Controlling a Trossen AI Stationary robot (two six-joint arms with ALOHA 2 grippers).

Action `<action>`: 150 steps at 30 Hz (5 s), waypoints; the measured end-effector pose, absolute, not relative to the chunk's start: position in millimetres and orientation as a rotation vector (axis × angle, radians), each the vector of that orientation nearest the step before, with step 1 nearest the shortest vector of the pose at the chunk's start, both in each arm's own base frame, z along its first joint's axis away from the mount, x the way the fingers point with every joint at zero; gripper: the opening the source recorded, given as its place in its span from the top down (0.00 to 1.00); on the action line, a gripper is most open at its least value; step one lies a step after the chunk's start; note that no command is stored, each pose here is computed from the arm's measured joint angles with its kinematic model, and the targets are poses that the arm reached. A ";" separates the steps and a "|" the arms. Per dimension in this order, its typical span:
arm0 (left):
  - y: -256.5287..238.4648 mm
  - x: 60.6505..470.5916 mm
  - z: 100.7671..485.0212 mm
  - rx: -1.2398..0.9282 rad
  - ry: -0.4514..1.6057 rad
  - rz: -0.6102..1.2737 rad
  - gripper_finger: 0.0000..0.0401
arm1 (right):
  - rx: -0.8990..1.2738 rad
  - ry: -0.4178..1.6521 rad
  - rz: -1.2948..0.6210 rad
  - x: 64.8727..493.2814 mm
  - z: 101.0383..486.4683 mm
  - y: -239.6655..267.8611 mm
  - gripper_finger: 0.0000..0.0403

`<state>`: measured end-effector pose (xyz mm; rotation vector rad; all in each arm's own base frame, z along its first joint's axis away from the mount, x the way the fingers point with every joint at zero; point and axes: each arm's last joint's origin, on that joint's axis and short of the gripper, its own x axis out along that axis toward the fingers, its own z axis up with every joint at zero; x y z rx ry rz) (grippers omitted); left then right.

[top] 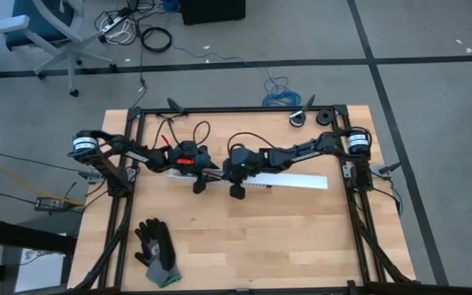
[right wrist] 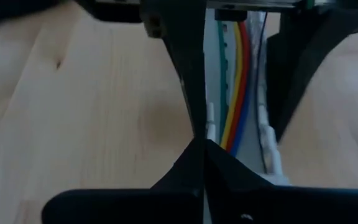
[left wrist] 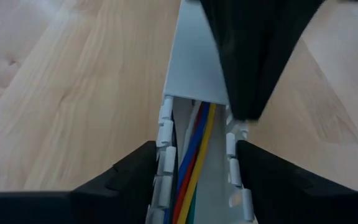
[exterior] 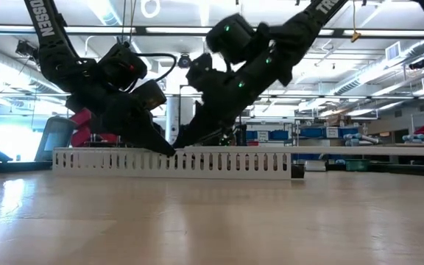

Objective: Ziptie cables
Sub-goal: Close the white cable duct with the cover

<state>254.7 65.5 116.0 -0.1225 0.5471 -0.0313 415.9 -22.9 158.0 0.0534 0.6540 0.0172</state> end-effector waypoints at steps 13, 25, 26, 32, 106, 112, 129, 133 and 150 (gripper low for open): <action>65.5 255.0 116.4 -0.035 0.539 -0.058 0.31 | -0.051 0.635 -0.070 391.6 216.0 -14.4 1.00; 66.0 255.7 117.5 0.020 0.525 -0.060 0.29 | 0.007 0.684 -0.093 386.9 215.1 -14.2 1.00; 66.0 255.8 117.1 0.019 0.526 -0.061 0.29 | 0.017 0.697 -0.096 386.1 214.1 -14.1 1.00; 64.8 257.5 106.1 0.006 0.555 -0.077 0.29 | 0.056 0.800 -0.111 379.2 206.8 -11.8 1.00; 59.5 263.0 94.3 -0.057 0.544 -0.077 0.26 | 0.081 0.540 -0.015 393.5 173.9 -14.9 1.00; 56.8 246.0 104.8 -0.059 0.521 -0.070 0.26 | 0.080 0.567 -0.030 392.1 171.8 -15.3 1.00; 54.3 219.7 101.5 -0.040 0.517 -0.004 0.28 | 0.117 0.609 -0.036 389.7 168.6 -15.1 1.00; 54.2 219.7 101.5 -0.040 0.517 -0.003 0.34 | 0.117 0.652 -0.067 387.1 165.3 -15.8 1.00; 54.7 221.0 103.3 -0.039 0.495 0.008 0.43 | 0.089 0.521 0.021 437.0 150.1 -39.4 1.00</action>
